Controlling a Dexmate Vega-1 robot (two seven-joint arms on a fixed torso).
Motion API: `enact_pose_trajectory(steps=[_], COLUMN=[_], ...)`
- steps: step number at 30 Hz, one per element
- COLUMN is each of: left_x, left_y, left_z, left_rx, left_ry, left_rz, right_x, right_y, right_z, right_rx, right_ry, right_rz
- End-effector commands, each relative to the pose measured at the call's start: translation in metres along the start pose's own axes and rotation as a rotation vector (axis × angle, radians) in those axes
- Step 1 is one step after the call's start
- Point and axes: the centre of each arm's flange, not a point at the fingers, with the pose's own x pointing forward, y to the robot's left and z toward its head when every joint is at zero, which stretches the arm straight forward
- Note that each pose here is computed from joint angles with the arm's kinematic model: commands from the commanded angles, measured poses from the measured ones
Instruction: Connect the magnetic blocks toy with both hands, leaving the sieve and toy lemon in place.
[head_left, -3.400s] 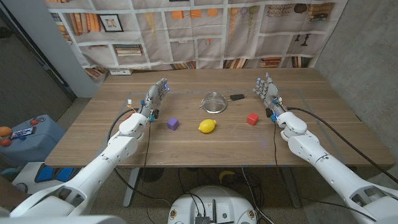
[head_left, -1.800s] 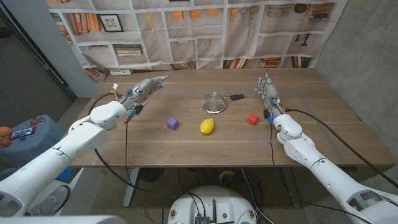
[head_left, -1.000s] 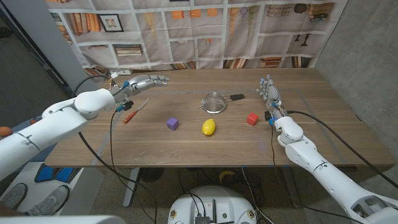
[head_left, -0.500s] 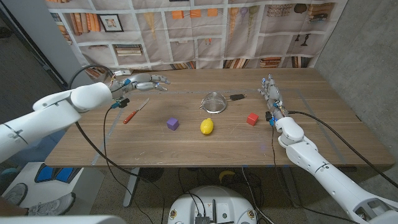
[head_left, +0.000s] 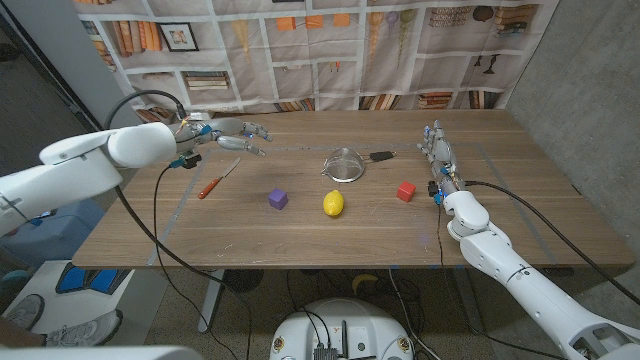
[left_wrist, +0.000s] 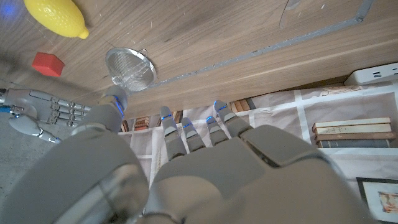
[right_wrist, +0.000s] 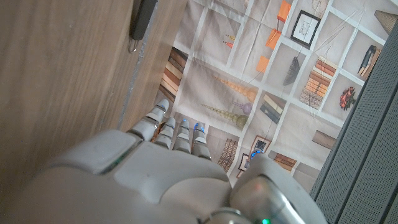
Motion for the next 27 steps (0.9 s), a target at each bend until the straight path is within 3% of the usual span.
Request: enact_pose_trajectory(steps=[1,11,27], left_x=[0.007,0.016,0.03], left_y=[0.001,-0.002,-0.023], left_z=[0.009,0.017,0.027], left_rx=[0.178,0.328,0.46], left_ry=[-0.012,-0.006,0.013], left_rz=[-0.085,-0.139,-0.194], right_x=[-0.007,-0.009,-0.002], right_y=[-0.001,-0.003,-0.008], right_z=[-0.003,-0.004,-0.007], right_rx=[0.001,0.012,0.006], right_ry=[-0.009,-0.018,-0.015], right_rz=[-0.036,-0.051,-0.066])
